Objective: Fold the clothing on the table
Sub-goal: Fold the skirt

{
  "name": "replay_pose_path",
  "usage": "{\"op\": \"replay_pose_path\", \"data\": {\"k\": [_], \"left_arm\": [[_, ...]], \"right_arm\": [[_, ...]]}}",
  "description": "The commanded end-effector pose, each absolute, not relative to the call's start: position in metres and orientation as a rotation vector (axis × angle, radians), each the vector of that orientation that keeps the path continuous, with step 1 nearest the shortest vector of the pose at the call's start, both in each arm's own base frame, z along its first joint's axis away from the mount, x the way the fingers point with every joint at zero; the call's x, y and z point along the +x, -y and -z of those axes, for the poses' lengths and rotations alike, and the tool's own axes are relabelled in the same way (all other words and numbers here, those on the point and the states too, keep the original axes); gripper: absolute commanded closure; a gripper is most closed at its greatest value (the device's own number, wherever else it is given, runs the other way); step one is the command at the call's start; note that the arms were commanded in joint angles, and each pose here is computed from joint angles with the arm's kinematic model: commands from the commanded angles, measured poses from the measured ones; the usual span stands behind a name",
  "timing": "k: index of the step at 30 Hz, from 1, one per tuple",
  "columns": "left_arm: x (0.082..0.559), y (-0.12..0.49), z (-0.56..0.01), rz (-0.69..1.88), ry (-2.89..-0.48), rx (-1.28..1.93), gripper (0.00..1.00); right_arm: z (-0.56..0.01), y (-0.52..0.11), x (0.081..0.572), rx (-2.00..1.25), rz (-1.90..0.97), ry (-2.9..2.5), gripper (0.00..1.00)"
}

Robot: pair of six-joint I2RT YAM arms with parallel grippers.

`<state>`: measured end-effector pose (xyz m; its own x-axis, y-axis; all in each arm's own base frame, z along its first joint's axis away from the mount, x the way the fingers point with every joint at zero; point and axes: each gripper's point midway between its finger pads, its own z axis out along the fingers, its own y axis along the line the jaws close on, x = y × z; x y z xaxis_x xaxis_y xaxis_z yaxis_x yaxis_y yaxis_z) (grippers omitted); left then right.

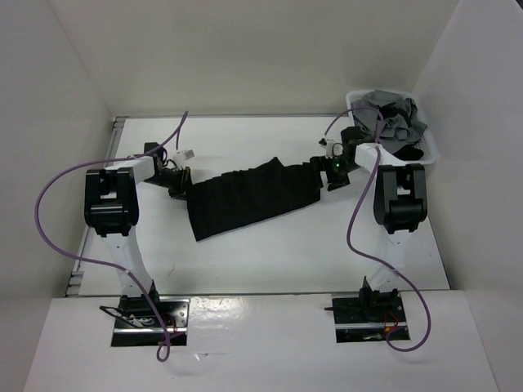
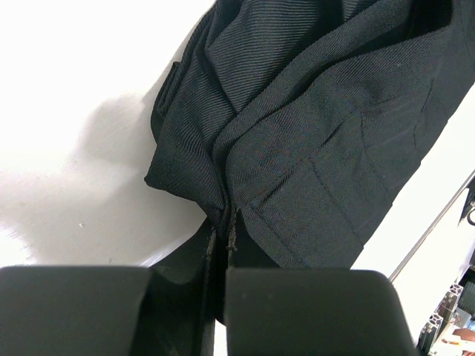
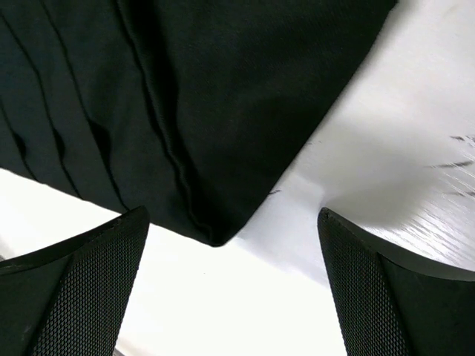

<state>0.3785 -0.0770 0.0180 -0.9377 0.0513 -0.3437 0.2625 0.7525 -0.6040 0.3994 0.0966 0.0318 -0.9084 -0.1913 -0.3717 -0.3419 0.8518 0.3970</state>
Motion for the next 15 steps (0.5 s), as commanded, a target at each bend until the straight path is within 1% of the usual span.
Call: {"op": "replay_pose_path", "data": {"k": [1, 4, 10, 12, 15], "left_arm": [[0.361, 0.063, 0.006, 0.885, -2.753, 0.243, 1.00], [0.361, 0.063, 0.006, 0.885, -2.753, 0.243, 1.00], [0.361, 0.063, 0.006, 0.885, -2.753, 0.243, 1.00], [0.361, 0.063, 0.006, 0.885, -2.753, 0.243, 1.00], [0.361, 0.063, 0.006, 0.885, -2.753, 0.243, 1.00]], "right_arm": [[-0.016, -0.107, 0.399, -0.437, -0.745, -2.702, 0.02], [-0.013, -0.111, 0.405, -0.451, -0.786, -2.696, 0.02], [0.000, -0.123, 0.398, -0.472, -0.839, -2.731, 0.02], [0.000, -0.128, 0.397, -0.502, -0.839, -2.726, 0.03], [0.007, -0.128, 0.395, -0.497, -0.846, -2.744, 0.09]]}}
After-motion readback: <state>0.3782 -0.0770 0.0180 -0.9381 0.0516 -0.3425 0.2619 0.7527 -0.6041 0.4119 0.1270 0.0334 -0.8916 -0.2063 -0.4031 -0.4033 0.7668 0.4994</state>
